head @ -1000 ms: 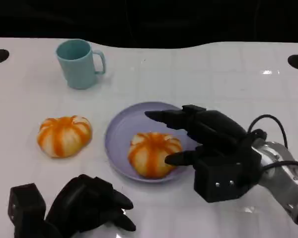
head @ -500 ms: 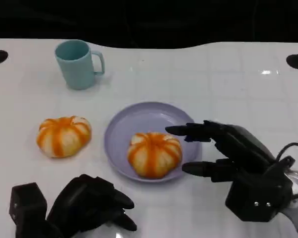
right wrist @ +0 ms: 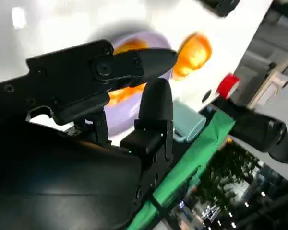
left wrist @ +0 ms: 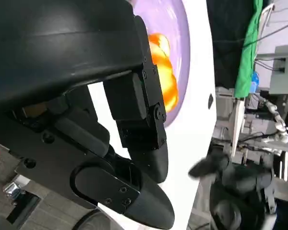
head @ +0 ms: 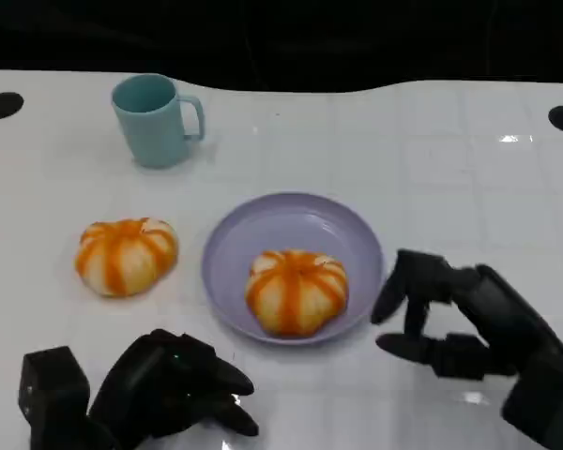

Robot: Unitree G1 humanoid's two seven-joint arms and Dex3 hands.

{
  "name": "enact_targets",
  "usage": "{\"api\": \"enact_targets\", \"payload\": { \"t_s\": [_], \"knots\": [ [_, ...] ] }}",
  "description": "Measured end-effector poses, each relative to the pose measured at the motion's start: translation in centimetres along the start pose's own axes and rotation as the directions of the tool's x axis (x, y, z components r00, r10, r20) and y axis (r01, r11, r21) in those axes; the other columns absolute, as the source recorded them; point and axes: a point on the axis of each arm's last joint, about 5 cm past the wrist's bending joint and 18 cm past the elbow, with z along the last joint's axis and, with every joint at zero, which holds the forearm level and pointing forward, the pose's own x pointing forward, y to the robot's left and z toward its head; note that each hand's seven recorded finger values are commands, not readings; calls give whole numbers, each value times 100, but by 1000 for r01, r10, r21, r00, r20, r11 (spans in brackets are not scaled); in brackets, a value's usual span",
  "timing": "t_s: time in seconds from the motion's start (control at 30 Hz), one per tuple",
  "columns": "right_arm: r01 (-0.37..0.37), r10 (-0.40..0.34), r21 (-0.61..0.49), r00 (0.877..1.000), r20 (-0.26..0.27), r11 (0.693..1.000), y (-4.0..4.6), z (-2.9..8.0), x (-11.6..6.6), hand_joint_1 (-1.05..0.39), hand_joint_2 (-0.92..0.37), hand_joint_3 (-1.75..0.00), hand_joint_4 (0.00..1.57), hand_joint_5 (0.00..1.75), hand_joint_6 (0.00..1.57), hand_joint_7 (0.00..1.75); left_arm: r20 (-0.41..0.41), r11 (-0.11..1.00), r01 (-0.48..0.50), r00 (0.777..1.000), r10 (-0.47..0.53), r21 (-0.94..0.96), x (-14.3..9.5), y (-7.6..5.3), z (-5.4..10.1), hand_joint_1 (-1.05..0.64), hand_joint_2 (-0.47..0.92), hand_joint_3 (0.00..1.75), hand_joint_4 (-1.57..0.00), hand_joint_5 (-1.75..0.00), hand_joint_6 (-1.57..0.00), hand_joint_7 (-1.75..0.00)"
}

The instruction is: Grasp the bread from the table and place it into the plate.

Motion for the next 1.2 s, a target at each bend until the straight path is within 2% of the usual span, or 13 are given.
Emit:
{"api": "enact_targets", "payload": {
  "t_s": [0.13,0.37,0.53,0.77,1.0,1.07,1.13,1.2],
  "knots": [
    [-8,14,74,998,-69,997,-8,23,-234,-23,-87,-12,75,175,53,175,-1,1000,1,1000,-1,-2,5,0,2,-105,77,0,-157,-17,-155,0],
    [5,8,134,996,-94,991,4,72,-395,-17,-86,-12,78,175,55,175,0,1000,2,1000,-2,-3,10,-4,1,-105,77,0,-157,-16,-154,0],
    [29,-18,143,997,-78,989,51,62,-454,-16,-85,-13,81,175,58,175,-1,1000,2,1000,-2,-4,11,-4,1,-105,76,0,-157,-17,-155,0],
    [100,-88,168,993,-75,981,125,-15,-468,-16,-85,-14,81,175,58,175,-4,1000,1,1000,-1,-7,8,0,1,-105,76,0,-157,-16,-154,0],
    [124,-116,186,992,-52,975,191,-97,-459,-18,-83,-18,87,175,61,175,0,1000,1,1000,-1,1,4,4,4,-105,78,1,-157,-18,-155,-1],
    [128,-122,186,992,-39,974,203,-114,-441,-19,-79,-26,88,175,62,175,0,1000,0,1000,0,3,2,8,6,-105,77,0,-157,-18,-156,-1],
    [128,-125,183,992,-29,975,210,-125,-419,-18,-63,-55,88,175,62,175,-1,1000,-1,1000,1,3,-1,13,8,-105,78,0,-157,-19,-156,-1],
    [127,-125,180,992,-20,975,217,-127,-401,-18,-57,-67,88,175,63,175,-2,1000,-3,1000,3,6,-6,22,12,-105,78,1,-157,-20,-156,-1]
  ]
}}
